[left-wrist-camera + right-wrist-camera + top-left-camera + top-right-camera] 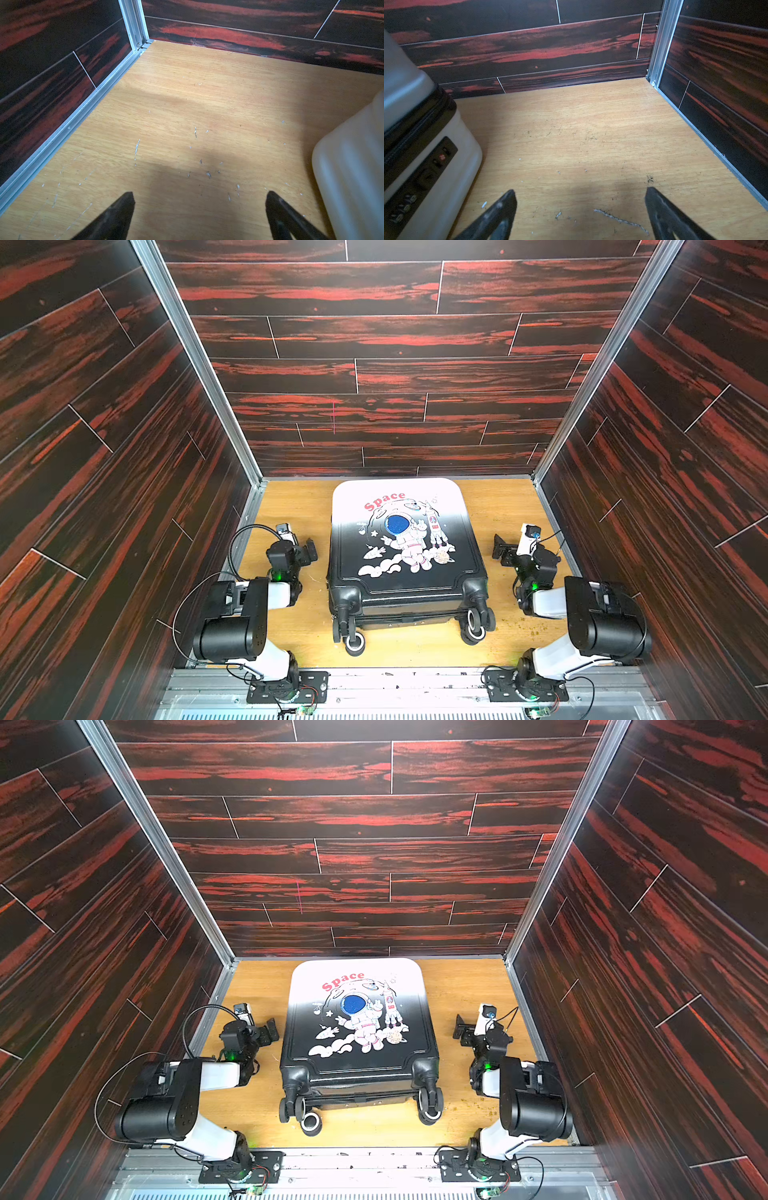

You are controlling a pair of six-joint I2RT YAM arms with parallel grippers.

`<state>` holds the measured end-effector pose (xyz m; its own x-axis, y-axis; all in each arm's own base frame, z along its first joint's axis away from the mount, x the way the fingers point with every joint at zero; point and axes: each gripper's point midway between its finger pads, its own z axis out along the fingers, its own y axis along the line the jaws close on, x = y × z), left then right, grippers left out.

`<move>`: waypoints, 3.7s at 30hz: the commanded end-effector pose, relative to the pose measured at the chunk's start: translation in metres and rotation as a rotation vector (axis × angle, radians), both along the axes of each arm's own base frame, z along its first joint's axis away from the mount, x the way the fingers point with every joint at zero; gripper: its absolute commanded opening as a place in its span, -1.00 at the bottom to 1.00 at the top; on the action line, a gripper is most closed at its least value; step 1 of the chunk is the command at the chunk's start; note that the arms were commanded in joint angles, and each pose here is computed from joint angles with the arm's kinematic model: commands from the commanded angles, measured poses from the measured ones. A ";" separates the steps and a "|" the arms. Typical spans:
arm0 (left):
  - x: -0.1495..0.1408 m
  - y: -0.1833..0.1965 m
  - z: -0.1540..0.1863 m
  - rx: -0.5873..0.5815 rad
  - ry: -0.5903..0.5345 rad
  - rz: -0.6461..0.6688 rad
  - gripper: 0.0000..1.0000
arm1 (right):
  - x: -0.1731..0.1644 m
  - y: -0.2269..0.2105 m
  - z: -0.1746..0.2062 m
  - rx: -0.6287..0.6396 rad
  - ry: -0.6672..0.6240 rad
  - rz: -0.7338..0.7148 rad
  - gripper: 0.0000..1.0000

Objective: Open the suitcase zippers
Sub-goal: Move the suitcase to the center of the board.

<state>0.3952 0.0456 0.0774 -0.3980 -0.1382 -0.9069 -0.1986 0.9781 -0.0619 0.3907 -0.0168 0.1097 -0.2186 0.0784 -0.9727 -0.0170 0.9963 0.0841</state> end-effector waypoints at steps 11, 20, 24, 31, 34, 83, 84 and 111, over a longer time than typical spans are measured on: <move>0.003 -0.001 0.014 0.012 -0.039 -0.005 1.00 | 0.001 0.002 0.005 0.010 -0.015 0.009 0.97; 0.004 0.000 0.023 0.017 -0.077 -0.004 1.00 | -0.007 -0.003 0.014 0.016 -0.060 -0.030 0.97; -0.003 0.021 0.072 0.016 -0.045 0.135 1.00 | -0.005 -0.027 0.062 0.035 -0.056 -0.175 0.97; -0.018 -0.017 0.224 -0.125 -0.313 0.118 1.00 | -0.017 0.023 0.213 0.096 -0.186 -0.042 0.97; -0.043 -0.072 0.251 -0.194 -0.245 -0.070 1.00 | -0.039 0.092 0.256 0.041 -0.167 0.153 0.97; -0.186 -0.345 0.140 -0.333 0.316 -0.826 0.89 | -0.129 0.219 0.127 0.255 0.656 0.523 0.67; -0.182 -0.337 0.136 -0.297 0.289 -0.798 0.88 | -0.124 0.214 0.130 0.259 0.642 0.507 0.66; -0.157 -0.238 0.057 0.135 -0.248 -0.450 0.33 | -0.162 0.222 0.166 0.397 0.512 0.692 0.44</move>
